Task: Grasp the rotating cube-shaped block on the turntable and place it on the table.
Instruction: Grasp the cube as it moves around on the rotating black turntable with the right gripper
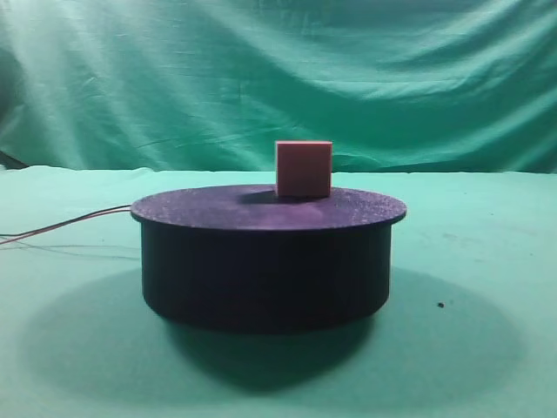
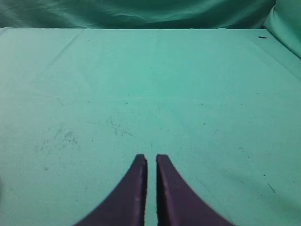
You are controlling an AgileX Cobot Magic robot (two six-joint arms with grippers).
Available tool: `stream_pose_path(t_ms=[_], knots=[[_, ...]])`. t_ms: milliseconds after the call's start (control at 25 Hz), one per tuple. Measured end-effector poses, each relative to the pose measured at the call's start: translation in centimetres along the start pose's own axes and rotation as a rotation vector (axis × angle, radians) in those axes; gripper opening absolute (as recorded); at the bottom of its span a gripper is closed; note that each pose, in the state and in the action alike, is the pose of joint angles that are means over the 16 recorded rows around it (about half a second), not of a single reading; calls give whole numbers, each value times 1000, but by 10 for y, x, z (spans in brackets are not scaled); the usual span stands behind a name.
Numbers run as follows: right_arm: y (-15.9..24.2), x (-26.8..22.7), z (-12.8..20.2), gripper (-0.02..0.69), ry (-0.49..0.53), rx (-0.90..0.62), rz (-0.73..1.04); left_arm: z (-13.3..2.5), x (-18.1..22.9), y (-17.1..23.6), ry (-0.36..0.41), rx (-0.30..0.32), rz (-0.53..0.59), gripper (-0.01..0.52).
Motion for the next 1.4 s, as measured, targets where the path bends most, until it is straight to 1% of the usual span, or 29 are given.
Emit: stream_pose_path(t_ms=[560,680,960,1080,1240,1400], knots=[[-2,0,0,49,0,0,-15,0,0,0,0,0,0,0],[-7,0,1,49,-5,21,-64,0,0,0,0,0,0,0],[-32,-5,1,49,-20,86,-253,0,0,0,0,0,0,0],[-45,-8,0,49,-26,117,-285,0,0,0,0,0,0,0],[-63,-8,0,49,-36,158,-241,0,0,0,0,0,0,0],[-73,-1,1,49,-45,185,-103,0,0,0,0,0,0,0]])
Point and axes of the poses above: a point on each arm's last joint axis where the gripper is mounted, x pointing out along that axis toward the gripper, z along the wrist's bending axis when the last joint is at zero, y = z × x, the point moved 2 cm from there along x, pointing out along that axis toward the gripper, and after that the axes turned 4 degrees about -x, right-handed, at the moved point
